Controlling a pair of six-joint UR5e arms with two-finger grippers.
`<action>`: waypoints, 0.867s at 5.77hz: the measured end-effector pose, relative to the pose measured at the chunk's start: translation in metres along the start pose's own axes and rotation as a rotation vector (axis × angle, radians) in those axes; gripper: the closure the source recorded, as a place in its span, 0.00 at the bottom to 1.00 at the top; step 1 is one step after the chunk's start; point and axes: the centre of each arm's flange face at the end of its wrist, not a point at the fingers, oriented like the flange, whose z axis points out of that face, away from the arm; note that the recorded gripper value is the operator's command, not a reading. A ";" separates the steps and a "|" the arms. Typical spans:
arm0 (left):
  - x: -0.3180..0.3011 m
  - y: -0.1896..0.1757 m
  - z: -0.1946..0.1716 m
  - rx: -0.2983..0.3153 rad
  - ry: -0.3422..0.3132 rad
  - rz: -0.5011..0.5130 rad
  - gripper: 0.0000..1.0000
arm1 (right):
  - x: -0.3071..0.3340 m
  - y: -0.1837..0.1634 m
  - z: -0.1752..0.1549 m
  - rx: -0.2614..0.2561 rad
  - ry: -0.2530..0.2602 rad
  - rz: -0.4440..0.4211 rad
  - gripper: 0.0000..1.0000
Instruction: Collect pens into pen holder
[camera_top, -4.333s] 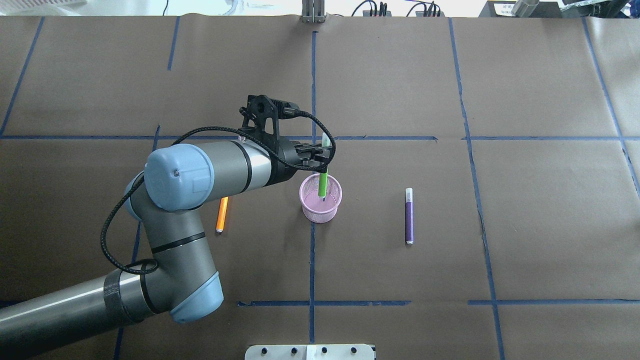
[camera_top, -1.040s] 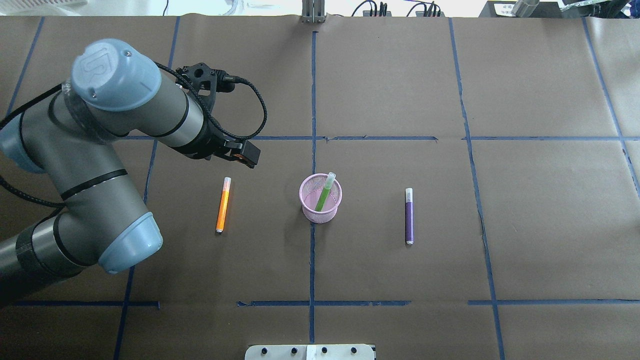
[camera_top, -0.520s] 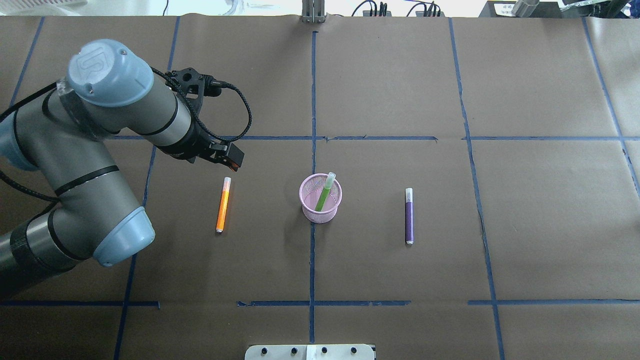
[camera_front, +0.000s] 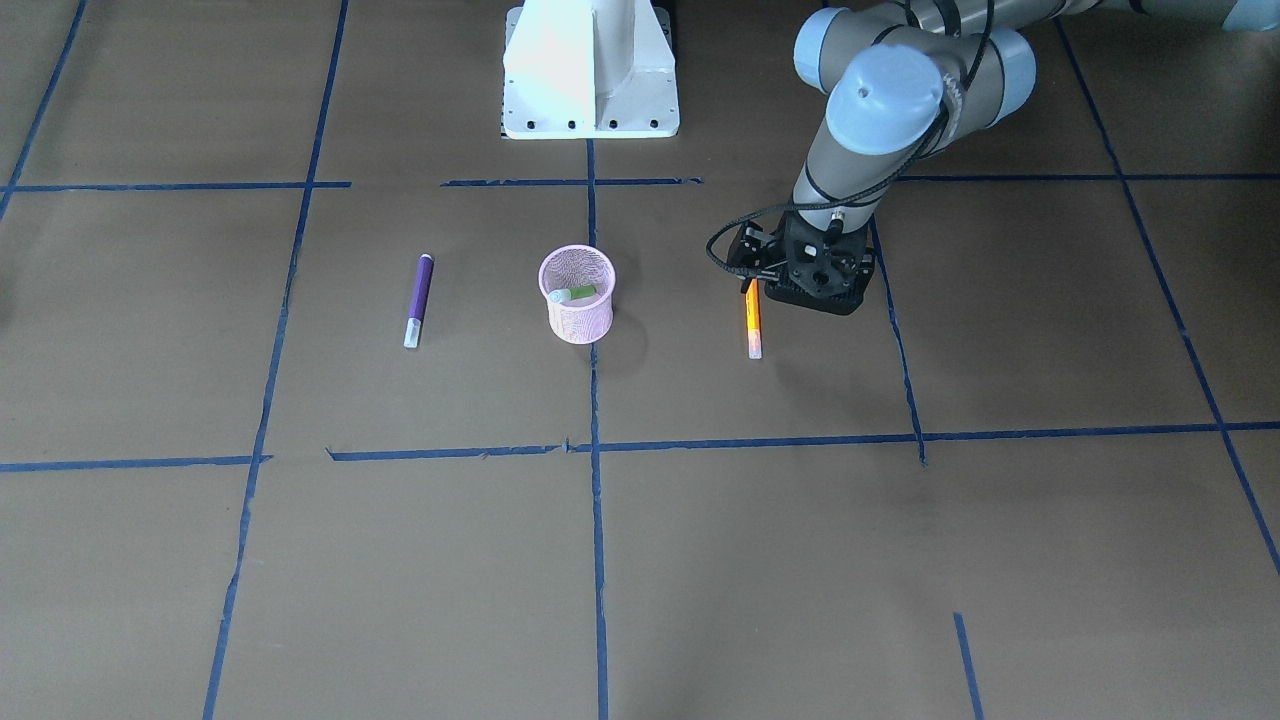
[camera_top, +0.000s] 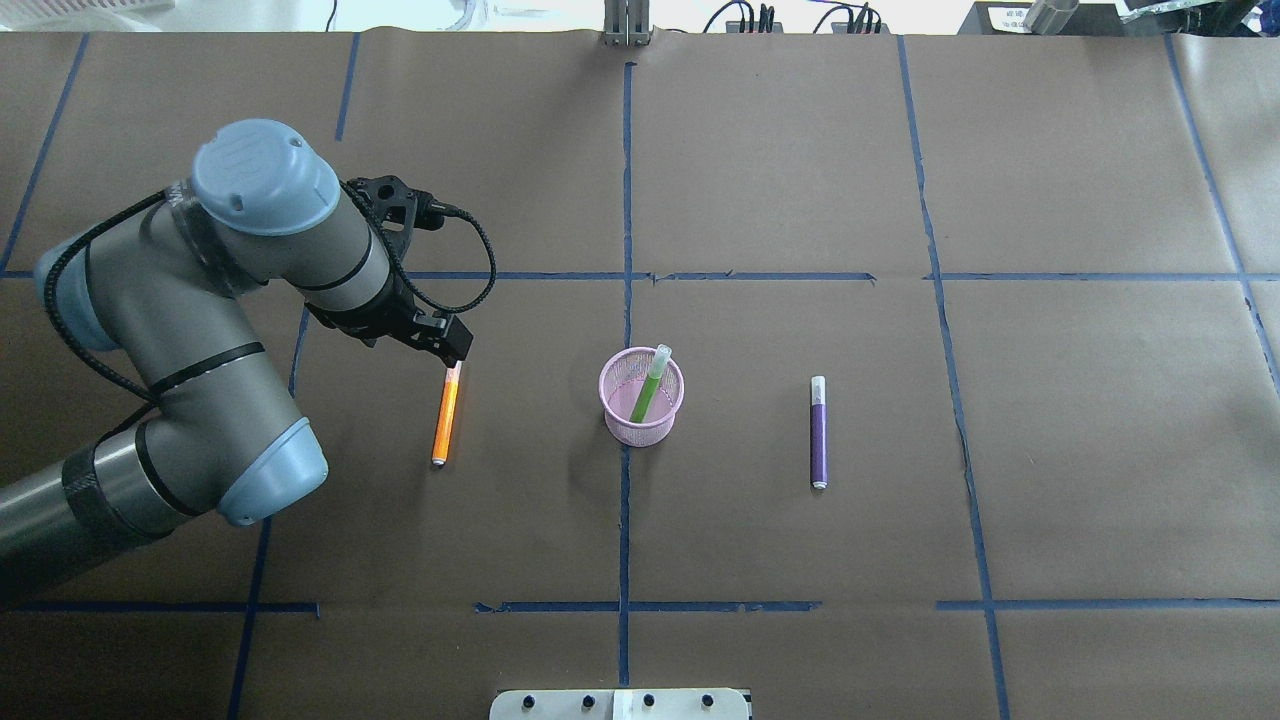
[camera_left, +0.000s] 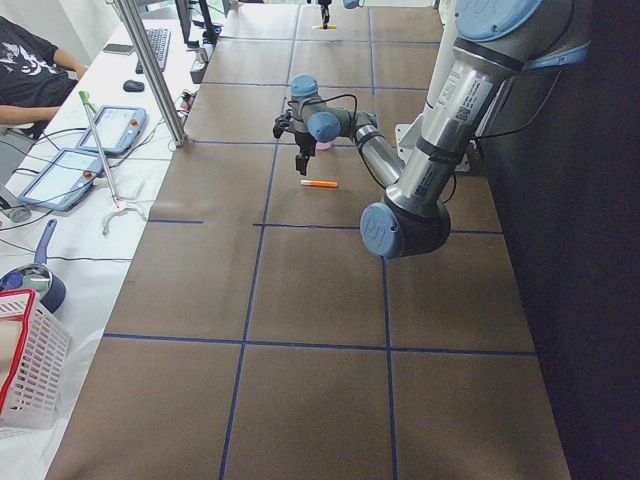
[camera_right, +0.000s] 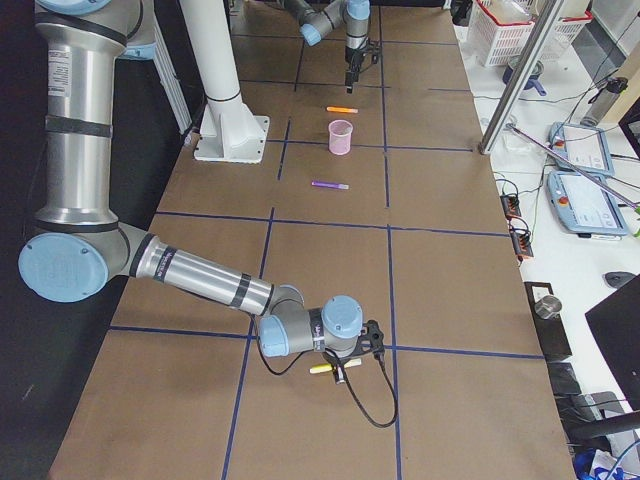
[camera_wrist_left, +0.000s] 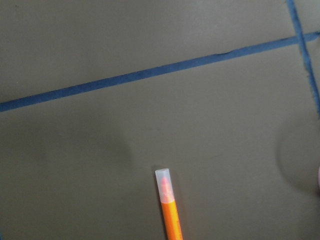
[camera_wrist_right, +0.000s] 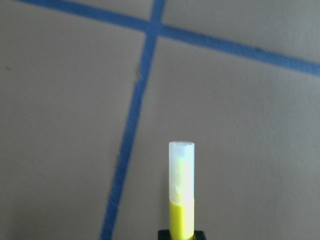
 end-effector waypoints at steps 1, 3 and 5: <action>0.001 0.002 0.024 -0.035 -0.019 0.014 0.00 | -0.037 -0.029 -0.040 0.089 -0.006 -0.028 1.00; -0.001 -0.001 0.043 -0.058 -0.037 0.021 0.00 | -0.132 -0.076 -0.121 0.254 -0.046 -0.068 1.00; 0.006 -0.006 0.053 -0.061 -0.035 -0.017 0.00 | -0.235 -0.113 -0.151 0.333 -0.101 -0.053 1.00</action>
